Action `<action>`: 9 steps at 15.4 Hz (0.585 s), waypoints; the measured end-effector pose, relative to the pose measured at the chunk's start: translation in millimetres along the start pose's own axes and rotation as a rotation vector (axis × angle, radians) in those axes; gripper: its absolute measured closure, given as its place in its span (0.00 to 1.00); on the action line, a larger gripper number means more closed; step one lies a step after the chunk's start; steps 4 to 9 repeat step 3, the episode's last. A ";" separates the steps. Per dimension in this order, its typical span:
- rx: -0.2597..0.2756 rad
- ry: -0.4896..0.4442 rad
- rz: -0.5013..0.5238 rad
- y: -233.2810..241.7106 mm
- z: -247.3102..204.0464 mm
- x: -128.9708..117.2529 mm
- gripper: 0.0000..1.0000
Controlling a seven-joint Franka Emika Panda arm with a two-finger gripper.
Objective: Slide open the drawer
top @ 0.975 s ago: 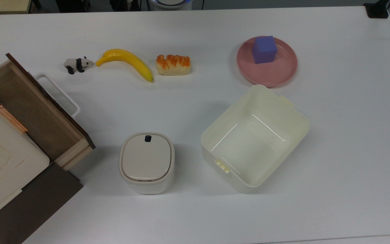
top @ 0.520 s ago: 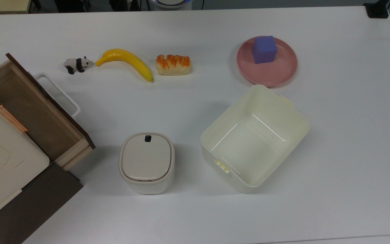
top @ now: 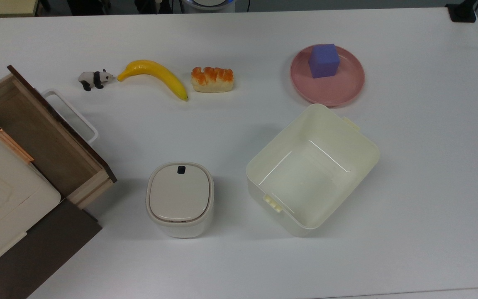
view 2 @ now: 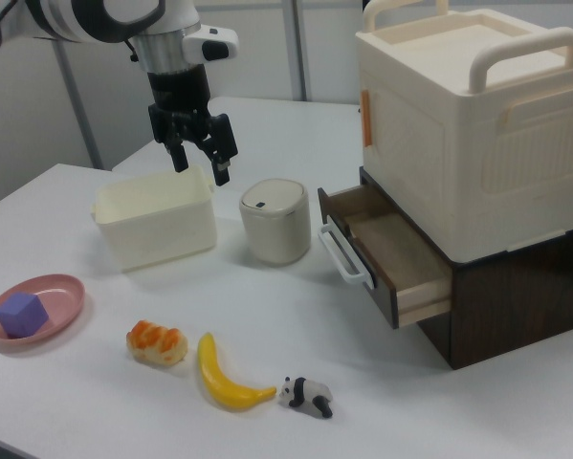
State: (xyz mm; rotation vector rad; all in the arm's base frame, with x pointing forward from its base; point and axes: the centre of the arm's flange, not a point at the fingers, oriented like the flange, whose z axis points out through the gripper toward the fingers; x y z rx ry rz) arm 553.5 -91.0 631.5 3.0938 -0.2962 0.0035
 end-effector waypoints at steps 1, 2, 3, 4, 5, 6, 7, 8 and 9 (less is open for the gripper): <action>0.000 0.001 0.000 0.0 -0.1 0.1 0.00; 0.000 0.001 0.000 0.0 -0.1 0.1 0.00; 0.000 0.001 0.000 0.0 -0.1 0.1 0.00; 0.000 0.001 0.000 0.0 -0.1 0.1 0.00; 0.000 0.001 0.000 0.0 -0.1 0.1 0.00; 0.000 0.001 0.000 0.0 -0.1 0.1 0.00; 0.000 0.001 0.000 0.0 -0.1 0.1 0.00; 0.000 0.001 0.000 0.0 -0.1 0.1 0.00; 0.000 0.001 0.000 0.0 -0.1 0.1 0.00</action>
